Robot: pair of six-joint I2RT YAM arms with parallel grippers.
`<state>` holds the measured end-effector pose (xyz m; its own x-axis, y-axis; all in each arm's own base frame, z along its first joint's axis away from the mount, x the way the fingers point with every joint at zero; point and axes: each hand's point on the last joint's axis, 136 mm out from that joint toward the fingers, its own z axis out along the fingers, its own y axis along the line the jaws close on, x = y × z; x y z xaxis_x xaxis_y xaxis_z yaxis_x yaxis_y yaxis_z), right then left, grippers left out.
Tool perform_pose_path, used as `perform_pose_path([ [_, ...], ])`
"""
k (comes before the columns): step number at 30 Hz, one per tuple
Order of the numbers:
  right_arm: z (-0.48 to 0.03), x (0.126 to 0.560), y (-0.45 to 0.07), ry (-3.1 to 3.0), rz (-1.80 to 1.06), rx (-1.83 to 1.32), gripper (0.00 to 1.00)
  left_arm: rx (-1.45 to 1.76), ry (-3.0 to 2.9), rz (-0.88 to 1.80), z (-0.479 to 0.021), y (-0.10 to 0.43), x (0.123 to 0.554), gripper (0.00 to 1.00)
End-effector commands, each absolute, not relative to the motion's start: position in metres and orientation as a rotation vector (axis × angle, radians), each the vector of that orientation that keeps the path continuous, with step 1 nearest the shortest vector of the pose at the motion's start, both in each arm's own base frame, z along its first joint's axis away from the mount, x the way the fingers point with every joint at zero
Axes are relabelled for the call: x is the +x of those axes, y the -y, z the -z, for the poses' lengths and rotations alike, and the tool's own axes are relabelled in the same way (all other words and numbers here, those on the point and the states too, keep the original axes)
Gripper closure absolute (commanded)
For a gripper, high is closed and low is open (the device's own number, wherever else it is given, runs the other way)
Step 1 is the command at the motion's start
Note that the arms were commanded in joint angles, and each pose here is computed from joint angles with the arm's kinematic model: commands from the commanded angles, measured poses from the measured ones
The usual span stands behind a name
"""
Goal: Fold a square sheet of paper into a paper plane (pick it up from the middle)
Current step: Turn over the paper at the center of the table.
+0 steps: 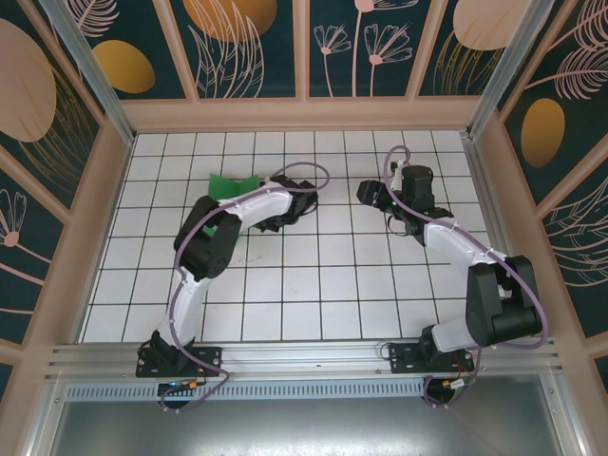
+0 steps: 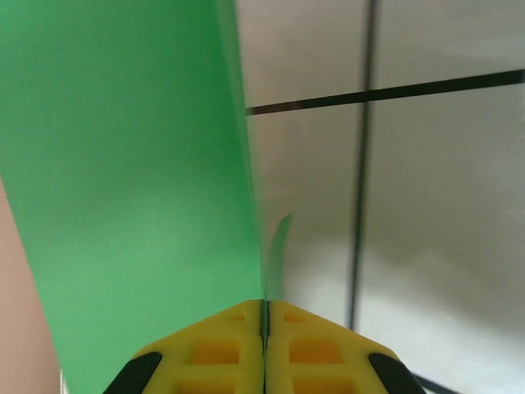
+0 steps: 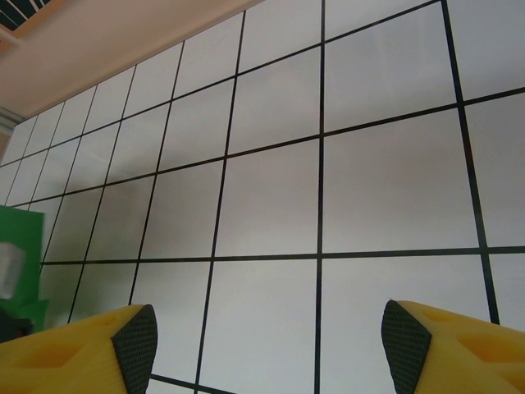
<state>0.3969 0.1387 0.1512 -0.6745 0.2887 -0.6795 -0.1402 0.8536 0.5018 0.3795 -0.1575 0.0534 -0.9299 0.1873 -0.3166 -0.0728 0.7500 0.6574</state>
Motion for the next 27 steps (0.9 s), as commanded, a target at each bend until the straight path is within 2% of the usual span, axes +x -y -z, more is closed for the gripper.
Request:
perform_pose_path([
  [1,-0.149,0.396,-0.132,-2.213,-0.659,0.122,0.25,0.099,-2.588,-0.943,-0.05,0.175,0.389,0.91],
  [4,-0.147,0.396,-0.131,-2.22,-0.66,0.138,0.25,0.106,-2.603,-0.887,-0.044,0.185,0.394,0.87],
  [8,-0.14,0.397,-0.127,-2.235,-0.699,0.196,0.27,0.126,-2.608,-0.842,-0.045,0.191,0.398,0.71],
  [12,-0.133,0.399,-0.12,-2.249,-0.744,0.255,0.28,0.129,-2.637,-0.674,-0.045,0.212,0.404,0.64],
  [17,-0.133,0.4,-0.115,-2.243,-0.759,0.28,0.29,0.13,-2.664,-0.408,-0.044,0.242,0.409,0.57],
  [22,-0.133,0.4,-0.117,-2.242,-0.775,0.28,0.28,0.146,-2.696,-0.319,-0.036,0.254,0.406,0.56],
  [25,-0.13,0.401,-0.118,-2.248,-0.782,0.281,0.29,0.145,-2.686,-0.187,-0.05,0.269,0.409,0.55],
  [27,-0.13,0.402,-0.118,-2.247,-0.783,0.279,0.29,0.163,-2.667,0.018,-0.07,0.293,0.409,0.5],
])
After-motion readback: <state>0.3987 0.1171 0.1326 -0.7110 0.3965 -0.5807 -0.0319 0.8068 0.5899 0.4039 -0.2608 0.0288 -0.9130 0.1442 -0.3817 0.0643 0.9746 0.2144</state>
